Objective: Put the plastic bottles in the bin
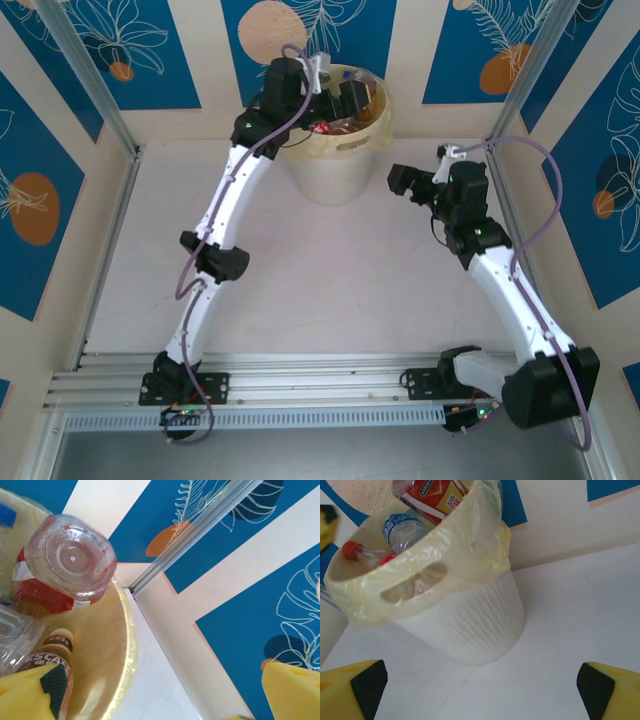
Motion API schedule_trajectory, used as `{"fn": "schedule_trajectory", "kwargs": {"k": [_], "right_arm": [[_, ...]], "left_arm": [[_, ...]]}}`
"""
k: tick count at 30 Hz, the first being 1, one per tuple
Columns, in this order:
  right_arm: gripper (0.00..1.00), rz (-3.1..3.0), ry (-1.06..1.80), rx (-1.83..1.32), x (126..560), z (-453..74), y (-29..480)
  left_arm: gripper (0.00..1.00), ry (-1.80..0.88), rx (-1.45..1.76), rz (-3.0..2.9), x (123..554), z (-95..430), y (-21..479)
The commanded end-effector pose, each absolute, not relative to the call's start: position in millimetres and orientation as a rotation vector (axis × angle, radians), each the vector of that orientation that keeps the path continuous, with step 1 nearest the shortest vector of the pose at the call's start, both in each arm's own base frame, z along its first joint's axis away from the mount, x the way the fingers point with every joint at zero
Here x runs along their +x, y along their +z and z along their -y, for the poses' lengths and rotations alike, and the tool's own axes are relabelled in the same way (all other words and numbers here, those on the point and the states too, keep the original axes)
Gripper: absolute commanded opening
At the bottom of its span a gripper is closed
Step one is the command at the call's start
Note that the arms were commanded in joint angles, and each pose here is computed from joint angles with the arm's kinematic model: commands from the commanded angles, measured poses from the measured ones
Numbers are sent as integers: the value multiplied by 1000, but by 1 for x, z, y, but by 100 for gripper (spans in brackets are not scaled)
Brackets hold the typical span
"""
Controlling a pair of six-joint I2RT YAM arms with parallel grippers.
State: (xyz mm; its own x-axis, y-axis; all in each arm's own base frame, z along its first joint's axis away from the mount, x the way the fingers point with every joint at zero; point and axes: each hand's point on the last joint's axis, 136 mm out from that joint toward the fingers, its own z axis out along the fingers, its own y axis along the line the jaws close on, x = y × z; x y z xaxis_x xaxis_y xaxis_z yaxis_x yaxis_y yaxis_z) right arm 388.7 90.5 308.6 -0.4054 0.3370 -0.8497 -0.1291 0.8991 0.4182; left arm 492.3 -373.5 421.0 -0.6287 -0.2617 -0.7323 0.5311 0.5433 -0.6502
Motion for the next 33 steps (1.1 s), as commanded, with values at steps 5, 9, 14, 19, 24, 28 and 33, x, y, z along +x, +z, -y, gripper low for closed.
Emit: {"fn": "schedule_trajectory", "kwargs": {"k": [5, 9, 14, 19, 24, 28, 33], "right_arm": [[99, -1829, 596, 140, 430, -102, 349], [99, -1804, 606, 120, 466, -108, 361], [99, -1767, 656, 94, 517, -123, 378], [99, -1783, 641, 101, 565, -134, 378], [99, -1856, 518, 96, 601, -138, 366], [99, -1966, 393, 70, 620, -141, 339], [100, -2083, 230, 52, 616, -145, 301]], "left_arm": [[100, -1123, 291, -1984, 456, 339, 446], [100, -990, 301, -1980, 443, 316, 445], [100, -830, 254, -1962, 437, 286, 447], [100, -797, 178, -1928, 442, 274, 428], [100, -776, 88, -1873, 441, 256, 410], [100, -715, 21, -1873, 437, 234, 394], [100, -646, -118, -1905, 430, 193, 362]]}}
